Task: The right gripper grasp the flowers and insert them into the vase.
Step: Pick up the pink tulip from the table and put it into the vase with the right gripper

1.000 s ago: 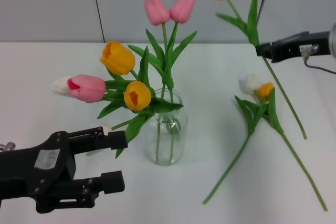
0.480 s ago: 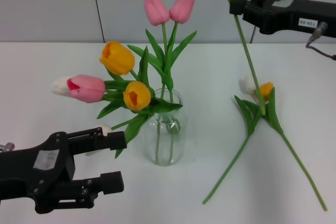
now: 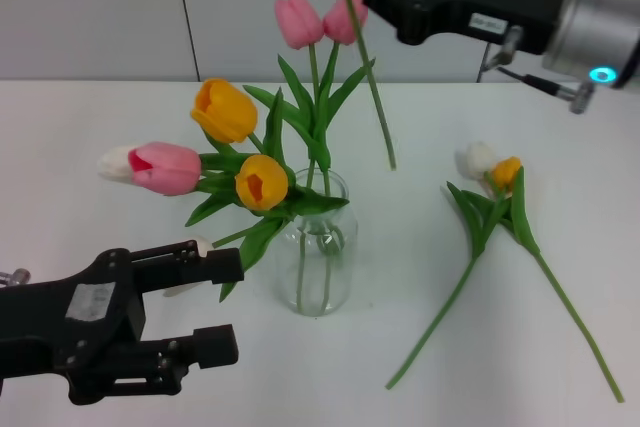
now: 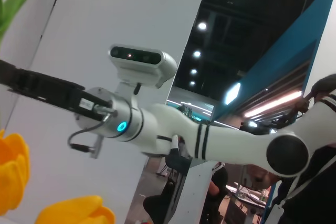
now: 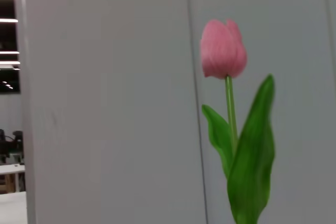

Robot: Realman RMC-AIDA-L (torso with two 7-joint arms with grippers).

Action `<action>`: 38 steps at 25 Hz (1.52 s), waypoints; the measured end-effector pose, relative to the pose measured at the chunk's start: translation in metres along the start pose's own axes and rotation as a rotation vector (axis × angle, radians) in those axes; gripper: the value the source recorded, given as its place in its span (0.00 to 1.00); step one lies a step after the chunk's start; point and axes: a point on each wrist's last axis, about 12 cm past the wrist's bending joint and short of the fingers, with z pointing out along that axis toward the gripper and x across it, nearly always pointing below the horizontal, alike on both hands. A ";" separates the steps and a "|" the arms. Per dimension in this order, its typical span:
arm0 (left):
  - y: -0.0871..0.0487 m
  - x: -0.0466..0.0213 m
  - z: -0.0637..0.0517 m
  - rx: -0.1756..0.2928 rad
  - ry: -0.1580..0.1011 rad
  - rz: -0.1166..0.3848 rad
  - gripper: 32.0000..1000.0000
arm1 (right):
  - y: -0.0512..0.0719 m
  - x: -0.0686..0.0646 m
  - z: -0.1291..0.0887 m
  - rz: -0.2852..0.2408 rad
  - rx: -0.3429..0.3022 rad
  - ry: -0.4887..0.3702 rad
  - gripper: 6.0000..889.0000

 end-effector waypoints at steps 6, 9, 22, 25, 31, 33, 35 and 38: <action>0.000 -0.0004 0.001 0.004 0.001 0.001 0.80 | 0.005 0.013 0.020 -0.028 -0.040 -0.017 0.02; 0.001 -0.0006 0.001 0.005 0.001 0.003 0.80 | 0.007 0.017 0.024 -0.034 -0.045 -0.032 0.02; 0.004 -0.0045 0.007 0.026 0.006 0.014 0.80 | 0.015 0.036 0.031 -0.043 -0.027 -0.096 0.02; 0.004 -0.0042 0.008 0.028 0.006 0.013 0.80 | 0.015 0.039 0.032 -0.041 -0.020 -0.092 0.02; 0.005 -0.0042 0.010 0.030 0.007 0.013 0.80 | 0.015 0.043 0.032 -0.038 -0.004 -0.077 0.02; 0.005 -0.0042 0.010 0.030 0.007 0.013 0.80 | 0.014 0.045 0.032 -0.035 0.002 -0.071 0.02; 0.005 -0.0042 0.010 0.030 0.007 0.013 0.80 | 0.014 0.046 0.033 -0.038 0.006 -0.066 0.02; 0.005 -0.0041 0.010 0.031 0.006 0.013 0.80 | 0.016 0.047 0.036 -0.038 -0.001 -0.061 0.02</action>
